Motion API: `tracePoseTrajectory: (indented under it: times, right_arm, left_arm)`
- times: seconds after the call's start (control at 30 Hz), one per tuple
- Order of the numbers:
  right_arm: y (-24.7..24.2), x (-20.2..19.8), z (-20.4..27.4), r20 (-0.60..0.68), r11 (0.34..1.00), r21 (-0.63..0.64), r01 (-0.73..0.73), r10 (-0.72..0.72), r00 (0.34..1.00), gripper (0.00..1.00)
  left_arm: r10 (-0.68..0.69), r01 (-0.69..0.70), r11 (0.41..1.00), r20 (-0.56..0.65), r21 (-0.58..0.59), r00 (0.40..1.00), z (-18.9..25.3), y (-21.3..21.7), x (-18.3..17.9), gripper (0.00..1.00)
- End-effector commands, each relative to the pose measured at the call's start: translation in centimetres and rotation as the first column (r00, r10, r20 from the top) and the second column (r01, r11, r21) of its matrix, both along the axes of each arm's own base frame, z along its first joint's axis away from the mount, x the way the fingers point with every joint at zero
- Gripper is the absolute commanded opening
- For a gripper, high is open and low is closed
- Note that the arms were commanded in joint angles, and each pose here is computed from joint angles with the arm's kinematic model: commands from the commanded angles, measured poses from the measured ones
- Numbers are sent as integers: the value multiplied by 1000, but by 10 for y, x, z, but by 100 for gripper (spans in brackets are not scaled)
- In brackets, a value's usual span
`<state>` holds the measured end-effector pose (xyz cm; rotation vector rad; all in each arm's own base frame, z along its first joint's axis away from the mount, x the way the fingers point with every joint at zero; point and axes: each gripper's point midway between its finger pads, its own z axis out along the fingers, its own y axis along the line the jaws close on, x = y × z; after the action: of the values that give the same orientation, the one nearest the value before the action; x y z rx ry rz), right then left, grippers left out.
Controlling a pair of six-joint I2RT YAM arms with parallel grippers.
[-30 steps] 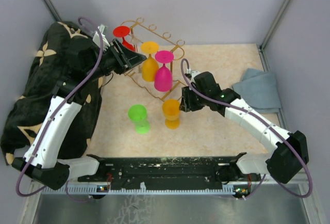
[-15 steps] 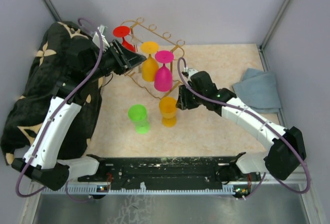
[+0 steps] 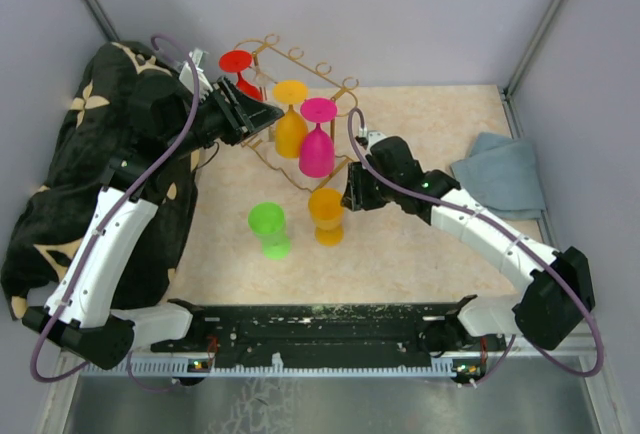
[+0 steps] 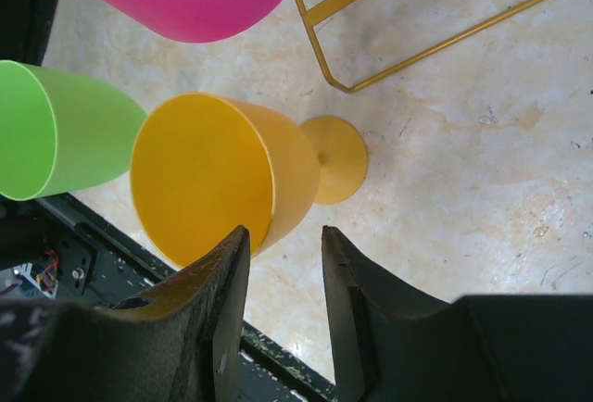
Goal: Place the wine glass upside down on the wine glass rack
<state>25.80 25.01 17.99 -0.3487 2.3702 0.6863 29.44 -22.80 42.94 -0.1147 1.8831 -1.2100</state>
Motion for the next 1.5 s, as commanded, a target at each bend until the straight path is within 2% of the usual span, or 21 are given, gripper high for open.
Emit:
tracePoseTrajectory:
  times: [0.0,0.17,0.63,0.8,1.2,1.47]
  right_arm:
    - [16,7,45,83,995,98,-18,10,997,37]
    - [21,7,44,73,994,110,-19,11,997,37]
    - [31,9,18,58,1000,20,-17,16,998,36]
    - [25,11,13,64,1000,-10,2,-1,998,30]
    - [13,10,14,83,999,-31,42,-40,996,0]
    - [-12,5,29,128,992,-63,113,-104,986,0]
  left_arm:
    - [1,-1,1000,11,3,1000,1,2,-3,51]
    - [3,-3,1000,11,2,1000,2,3,-4,51]
    - [8,-8,1000,13,4,1000,1,5,-5,51]
    - [6,-6,1000,10,4,1000,0,4,-5,51]
    - [8,-8,1000,14,-1,1000,3,5,-6,51]
    - [11,-11,1000,18,3,1000,3,6,-7,51]
